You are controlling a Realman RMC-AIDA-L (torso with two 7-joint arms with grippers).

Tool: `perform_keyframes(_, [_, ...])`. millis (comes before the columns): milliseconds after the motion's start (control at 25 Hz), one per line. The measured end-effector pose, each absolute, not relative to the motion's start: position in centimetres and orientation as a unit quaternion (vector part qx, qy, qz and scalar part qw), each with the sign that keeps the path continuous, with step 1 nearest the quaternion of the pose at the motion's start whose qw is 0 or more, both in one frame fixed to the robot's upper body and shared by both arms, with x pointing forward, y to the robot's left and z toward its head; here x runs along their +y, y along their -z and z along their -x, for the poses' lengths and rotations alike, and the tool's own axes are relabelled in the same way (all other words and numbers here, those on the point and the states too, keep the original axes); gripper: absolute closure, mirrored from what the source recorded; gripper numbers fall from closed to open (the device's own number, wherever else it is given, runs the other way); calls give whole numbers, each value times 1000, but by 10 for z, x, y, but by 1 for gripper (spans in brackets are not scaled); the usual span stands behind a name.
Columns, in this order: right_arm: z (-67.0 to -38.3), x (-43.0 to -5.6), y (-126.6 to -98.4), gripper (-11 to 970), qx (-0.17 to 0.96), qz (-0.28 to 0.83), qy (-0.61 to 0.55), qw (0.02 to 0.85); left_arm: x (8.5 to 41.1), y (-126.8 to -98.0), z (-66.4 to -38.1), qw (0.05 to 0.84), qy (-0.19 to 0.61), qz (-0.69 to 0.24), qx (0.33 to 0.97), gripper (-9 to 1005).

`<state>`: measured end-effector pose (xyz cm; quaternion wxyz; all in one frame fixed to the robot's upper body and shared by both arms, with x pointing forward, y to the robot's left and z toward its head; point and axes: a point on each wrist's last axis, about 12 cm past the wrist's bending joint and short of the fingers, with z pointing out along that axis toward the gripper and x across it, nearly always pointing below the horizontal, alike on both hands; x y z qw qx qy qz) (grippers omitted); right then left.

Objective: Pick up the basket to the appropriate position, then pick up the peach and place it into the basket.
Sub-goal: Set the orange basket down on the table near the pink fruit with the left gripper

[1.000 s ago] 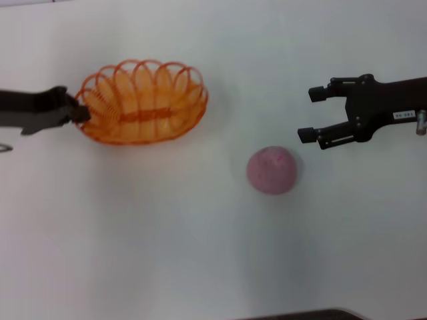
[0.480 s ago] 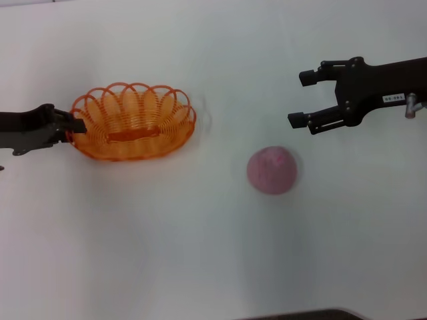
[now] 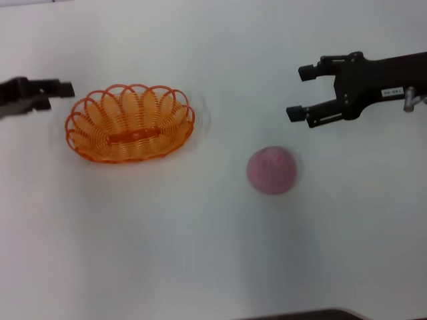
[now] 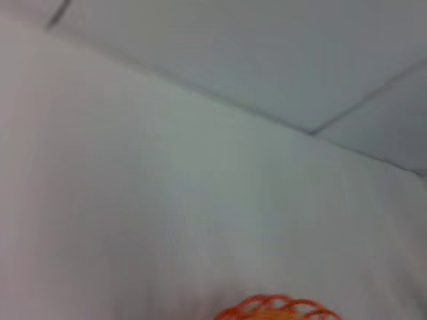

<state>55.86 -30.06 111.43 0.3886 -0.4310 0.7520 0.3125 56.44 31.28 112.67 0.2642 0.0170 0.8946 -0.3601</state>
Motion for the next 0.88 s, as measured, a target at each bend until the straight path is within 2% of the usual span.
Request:
perform_keyframes(240, [-566,-298,-1131,45,765,407,-311,390,301,-1155,-539,339,379,-244,826,312])
perform_keyframes(400, [-571,-296,-1142,47,779,380,-318,384,291,-1149,-520,344,364,-339,797,269])
perform_keyframes(680, [-574,-292,-1170,50,789,374,-327,362,298,-1118,-492,355,384,-363,771,193])
perform_keyframes(760, [-575,-290,-1181,51,790,385,-326,349,301,-1109,-485,357,393,-360,767,119])
perform_keyframes(880, [-577,-283,-1196,52,799,405,-317,311,304,-1098,-476,369,404,-357,757,120])
